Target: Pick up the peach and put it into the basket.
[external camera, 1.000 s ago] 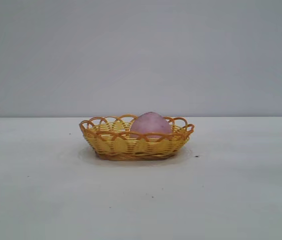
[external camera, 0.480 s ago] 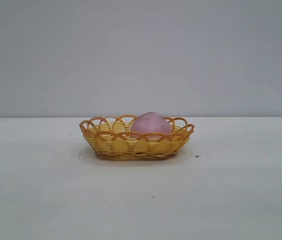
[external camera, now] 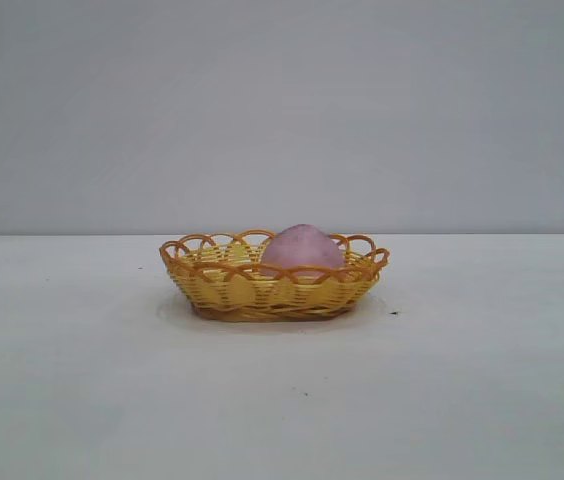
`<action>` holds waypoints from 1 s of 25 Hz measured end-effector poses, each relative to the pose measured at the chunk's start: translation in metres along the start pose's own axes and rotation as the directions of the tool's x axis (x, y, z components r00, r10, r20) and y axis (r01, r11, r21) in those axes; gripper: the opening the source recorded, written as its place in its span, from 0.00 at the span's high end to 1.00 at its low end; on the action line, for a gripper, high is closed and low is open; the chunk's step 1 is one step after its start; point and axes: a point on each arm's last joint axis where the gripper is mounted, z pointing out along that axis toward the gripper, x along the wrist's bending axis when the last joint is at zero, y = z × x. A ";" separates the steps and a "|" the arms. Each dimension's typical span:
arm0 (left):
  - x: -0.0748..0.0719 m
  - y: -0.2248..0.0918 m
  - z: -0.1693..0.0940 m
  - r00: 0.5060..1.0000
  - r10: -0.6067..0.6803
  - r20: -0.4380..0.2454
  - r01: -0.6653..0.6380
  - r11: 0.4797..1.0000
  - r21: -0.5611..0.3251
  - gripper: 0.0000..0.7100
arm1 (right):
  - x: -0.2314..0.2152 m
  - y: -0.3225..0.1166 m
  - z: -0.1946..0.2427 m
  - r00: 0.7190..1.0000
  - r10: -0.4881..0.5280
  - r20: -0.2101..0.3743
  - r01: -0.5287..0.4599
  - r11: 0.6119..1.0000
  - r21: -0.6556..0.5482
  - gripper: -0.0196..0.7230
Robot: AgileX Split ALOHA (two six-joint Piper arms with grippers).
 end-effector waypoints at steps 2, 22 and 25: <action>0.000 0.000 0.000 1.000 0.000 0.000 0.000 1.000 0.000 0.55 | 0.000 -0.003 0.000 1.000 -0.001 -0.002 0.001 1.000 0.007 0.43; 0.000 0.000 0.000 1.000 0.000 0.000 0.000 1.000 0.000 0.55 | 0.001 -0.007 0.001 1.000 -0.002 -0.004 0.002 1.000 0.016 0.43; 0.000 0.000 0.000 1.000 0.000 0.000 0.000 1.000 0.000 0.55 | 0.001 -0.007 0.001 1.000 0.000 -0.004 0.000 1.000 0.016 0.43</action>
